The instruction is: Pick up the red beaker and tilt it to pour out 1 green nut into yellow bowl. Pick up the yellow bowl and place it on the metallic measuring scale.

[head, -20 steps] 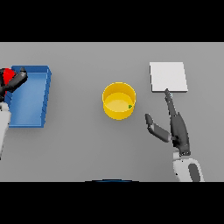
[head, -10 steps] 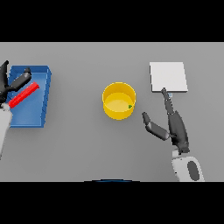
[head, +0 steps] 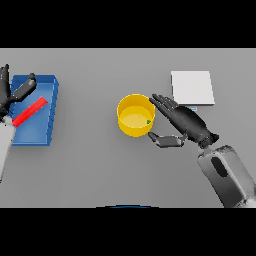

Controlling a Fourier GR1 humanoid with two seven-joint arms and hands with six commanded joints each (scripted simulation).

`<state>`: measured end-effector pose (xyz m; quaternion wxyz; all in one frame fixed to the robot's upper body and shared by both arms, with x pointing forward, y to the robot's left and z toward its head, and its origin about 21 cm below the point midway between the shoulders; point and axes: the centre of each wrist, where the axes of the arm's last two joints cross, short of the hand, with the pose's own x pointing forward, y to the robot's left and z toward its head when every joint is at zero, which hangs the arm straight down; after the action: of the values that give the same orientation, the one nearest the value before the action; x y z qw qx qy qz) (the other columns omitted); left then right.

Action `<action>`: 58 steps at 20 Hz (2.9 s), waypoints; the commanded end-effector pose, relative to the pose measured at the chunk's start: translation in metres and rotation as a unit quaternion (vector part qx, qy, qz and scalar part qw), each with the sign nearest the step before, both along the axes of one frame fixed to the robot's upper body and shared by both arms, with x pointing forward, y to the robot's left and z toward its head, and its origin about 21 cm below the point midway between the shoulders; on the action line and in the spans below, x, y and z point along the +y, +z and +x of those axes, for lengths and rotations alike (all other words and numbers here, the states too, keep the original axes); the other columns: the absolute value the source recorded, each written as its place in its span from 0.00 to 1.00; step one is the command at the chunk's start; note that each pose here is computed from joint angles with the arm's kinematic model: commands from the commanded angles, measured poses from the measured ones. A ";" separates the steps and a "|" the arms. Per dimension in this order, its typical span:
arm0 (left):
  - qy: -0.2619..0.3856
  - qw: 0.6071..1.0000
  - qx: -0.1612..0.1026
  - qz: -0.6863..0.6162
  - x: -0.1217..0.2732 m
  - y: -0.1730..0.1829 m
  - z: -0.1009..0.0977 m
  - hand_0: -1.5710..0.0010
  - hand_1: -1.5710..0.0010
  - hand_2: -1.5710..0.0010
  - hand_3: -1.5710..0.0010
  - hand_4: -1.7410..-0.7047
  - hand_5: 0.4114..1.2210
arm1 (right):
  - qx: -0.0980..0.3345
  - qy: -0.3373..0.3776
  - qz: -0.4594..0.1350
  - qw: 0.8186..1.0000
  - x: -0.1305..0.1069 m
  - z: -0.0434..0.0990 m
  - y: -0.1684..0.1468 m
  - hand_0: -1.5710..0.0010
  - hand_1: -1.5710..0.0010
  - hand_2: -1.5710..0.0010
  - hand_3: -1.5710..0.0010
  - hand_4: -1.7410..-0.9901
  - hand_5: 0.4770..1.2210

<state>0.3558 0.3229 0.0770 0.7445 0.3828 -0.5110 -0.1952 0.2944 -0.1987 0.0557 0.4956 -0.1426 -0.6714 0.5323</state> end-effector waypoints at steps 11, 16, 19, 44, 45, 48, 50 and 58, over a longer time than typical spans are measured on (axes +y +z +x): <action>0.001 1.000 0.006 0.003 0.005 -0.001 -0.006 1.00 1.00 1.00 1.00 0.96 0.37 | -0.017 0.172 -0.241 0.955 0.038 0.040 0.012 1.00 1.00 1.00 1.00 0.70 0.32; -0.003 1.000 0.004 0.007 0.003 -0.002 -0.004 1.00 1.00 1.00 1.00 0.97 0.35 | 0.009 0.197 -0.273 0.941 0.060 0.049 0.004 1.00 1.00 1.00 1.00 0.67 0.34; 0.002 1.000 -0.002 0.005 0.008 0.003 -0.004 1.00 1.00 1.00 1.00 0.96 0.35 | 0.011 0.199 -0.302 0.932 0.072 0.058 0.007 1.00 1.00 1.00 1.00 0.65 0.34; -0.003 1.000 0.004 0.014 0.015 0.000 -0.007 1.00 1.00 1.00 1.00 0.97 0.34 | 0.098 0.218 -0.332 0.913 0.080 0.072 -0.003 0.08 0.08 0.19 0.16 0.06 0.96; -0.002 1.000 0.005 0.014 0.013 -0.005 -0.008 1.00 1.00 1.00 1.00 0.97 0.34 | 0.098 0.214 -0.327 0.915 0.079 0.070 -0.003 0.06 0.06 0.18 0.13 0.05 0.96; -0.002 1.000 0.004 0.019 0.014 -0.001 -0.005 1.00 1.00 1.00 1.00 0.97 0.34 | 0.087 0.212 -0.320 0.919 0.077 0.068 0.000 0.03 0.03 0.17 0.11 0.03 0.98; -0.001 1.000 -0.001 0.020 0.018 0.004 -0.007 1.00 1.00 1.00 1.00 0.98 0.34 | 0.079 0.210 -0.322 0.920 0.078 0.068 0.009 0.02 0.02 0.15 0.12 0.02 0.99; -0.004 1.000 -0.003 0.021 0.013 0.003 -0.003 1.00 1.00 1.00 1.00 0.97 0.35 | 0.044 0.168 -0.322 0.931 0.062 0.070 0.061 0.00 0.00 0.10 0.19 0.00 1.00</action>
<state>0.3531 0.3362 0.0804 0.7342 0.3971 -0.5104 -0.2070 0.3641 -0.1371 0.1170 0.3551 -0.1561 -0.4557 0.8011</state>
